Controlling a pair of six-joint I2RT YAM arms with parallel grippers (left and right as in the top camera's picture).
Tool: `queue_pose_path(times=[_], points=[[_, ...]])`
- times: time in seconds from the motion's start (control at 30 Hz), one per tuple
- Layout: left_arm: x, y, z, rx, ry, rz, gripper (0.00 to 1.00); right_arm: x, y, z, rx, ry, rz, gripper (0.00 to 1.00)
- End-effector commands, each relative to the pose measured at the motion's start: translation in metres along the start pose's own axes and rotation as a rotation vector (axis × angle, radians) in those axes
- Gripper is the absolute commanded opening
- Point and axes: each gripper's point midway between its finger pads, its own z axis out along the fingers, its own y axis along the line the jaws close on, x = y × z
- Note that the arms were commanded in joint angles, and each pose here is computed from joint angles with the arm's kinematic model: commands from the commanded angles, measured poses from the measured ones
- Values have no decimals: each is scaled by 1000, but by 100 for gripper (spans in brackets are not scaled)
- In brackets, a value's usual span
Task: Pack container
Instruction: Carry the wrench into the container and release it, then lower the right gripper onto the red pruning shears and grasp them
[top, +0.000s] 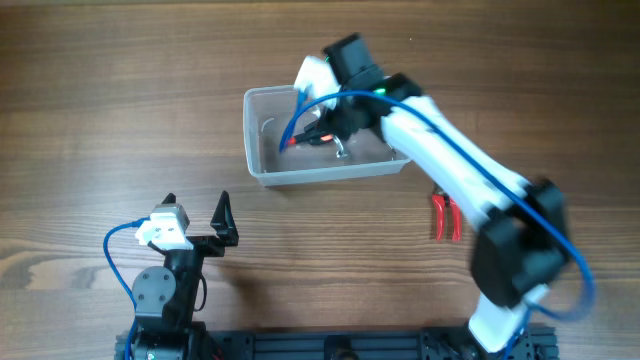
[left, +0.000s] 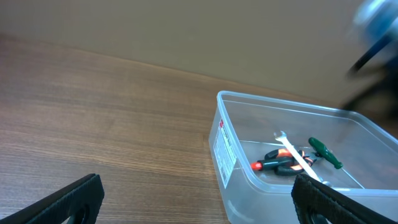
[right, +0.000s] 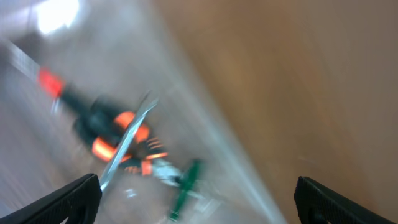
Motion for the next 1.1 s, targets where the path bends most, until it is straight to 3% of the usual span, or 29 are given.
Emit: queue_pose_path(times=[0.0,0.1,0.2,0.27,0.43,0.67,0.77,0.83,1.07], points=[[2,2,0,-9,2,-13,100,-13,-107,-146,229,-287,622,99],[2,2,0,-9,2,-13,100,55,-138,-169,199,-256,1103,93],[1,2,0,-9,1,-13,100,150,-119,-157,127,11,1560,93],[2,2,0,-9,2,-13,100,197,-93,-148,77,196,1706,92],[1,2,0,-9,1,-13,100,269,-2,-118,-67,574,1701,91],[1,2,0,-9,1,-13,100,307,77,-107,-182,811,1604,75],[1,2,0,-9,1,-13,100,324,78,-108,-105,860,1567,73],[1,2,0,-9,1,-13,100,333,78,-104,-85,861,1503,68],[1,2,0,-9,1,-13,100,316,95,-72,-248,688,1456,67]])
